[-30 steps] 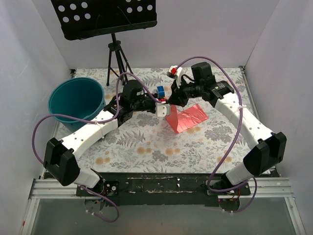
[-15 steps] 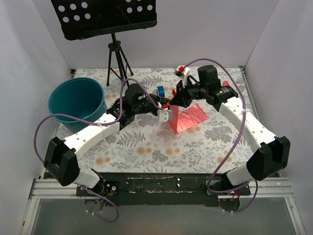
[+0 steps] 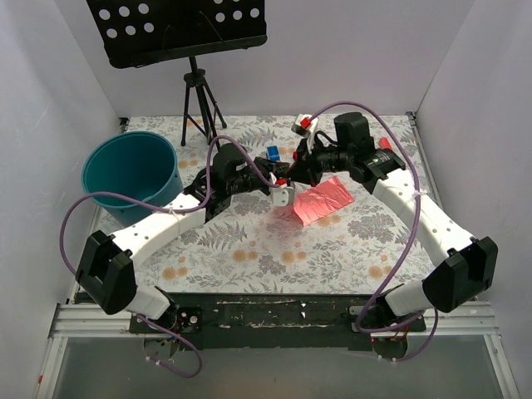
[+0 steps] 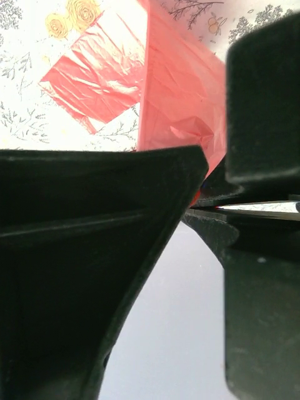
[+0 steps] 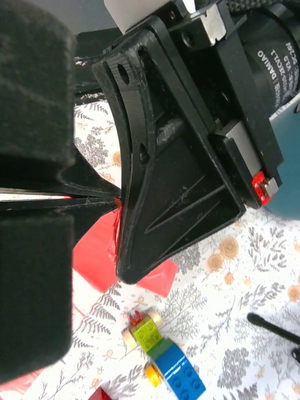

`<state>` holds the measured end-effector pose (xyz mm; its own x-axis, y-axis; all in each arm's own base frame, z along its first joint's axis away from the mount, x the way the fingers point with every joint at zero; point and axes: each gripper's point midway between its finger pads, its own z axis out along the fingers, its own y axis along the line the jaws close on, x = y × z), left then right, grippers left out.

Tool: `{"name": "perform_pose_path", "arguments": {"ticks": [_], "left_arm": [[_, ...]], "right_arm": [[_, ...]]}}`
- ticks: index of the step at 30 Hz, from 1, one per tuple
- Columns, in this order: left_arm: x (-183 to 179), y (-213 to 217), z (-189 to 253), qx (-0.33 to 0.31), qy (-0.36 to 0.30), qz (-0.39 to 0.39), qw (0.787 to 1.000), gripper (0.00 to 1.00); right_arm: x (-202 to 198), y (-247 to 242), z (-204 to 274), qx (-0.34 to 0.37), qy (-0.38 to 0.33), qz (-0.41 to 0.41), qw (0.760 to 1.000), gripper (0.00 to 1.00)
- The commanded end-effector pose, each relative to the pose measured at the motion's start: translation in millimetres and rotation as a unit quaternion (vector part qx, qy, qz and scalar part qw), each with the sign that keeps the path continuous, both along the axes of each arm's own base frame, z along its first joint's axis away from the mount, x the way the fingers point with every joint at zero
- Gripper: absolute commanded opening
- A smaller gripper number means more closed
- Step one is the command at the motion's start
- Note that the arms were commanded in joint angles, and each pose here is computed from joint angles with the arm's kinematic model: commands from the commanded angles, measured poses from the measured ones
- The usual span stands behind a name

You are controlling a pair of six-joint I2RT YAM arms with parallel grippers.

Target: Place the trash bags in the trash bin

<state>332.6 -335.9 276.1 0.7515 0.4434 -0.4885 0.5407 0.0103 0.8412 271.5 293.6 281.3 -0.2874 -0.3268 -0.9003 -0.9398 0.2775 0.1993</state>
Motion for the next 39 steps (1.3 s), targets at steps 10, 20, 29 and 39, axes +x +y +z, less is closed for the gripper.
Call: {"name": "perform_pose_path", "arguments": {"ticks": [10, 20, 29, 39], "left_arm": [[-26, -3, 27, -0.032, -0.022, -0.050, 0.998, 0.00], [2, -3, 24, -0.029, -0.036, 0.000, 0.999, 0.00], [-14, -1, 25, -0.030, -0.034, -0.024, 0.999, 0.00], [6, -6, 17, -0.028, -0.035, 0.003, 0.999, 0.00]], "right_arm": [[55, -25, 11, 0.025, -0.015, -0.090, 0.996, 0.01], [15, -3, 26, 0.052, -0.012, -0.026, 0.998, 0.01], [59, -21, 18, 0.039, -0.014, -0.073, 0.996, 0.01], [27, -7, 27, 0.058, 0.001, -0.036, 0.998, 0.01]]}}
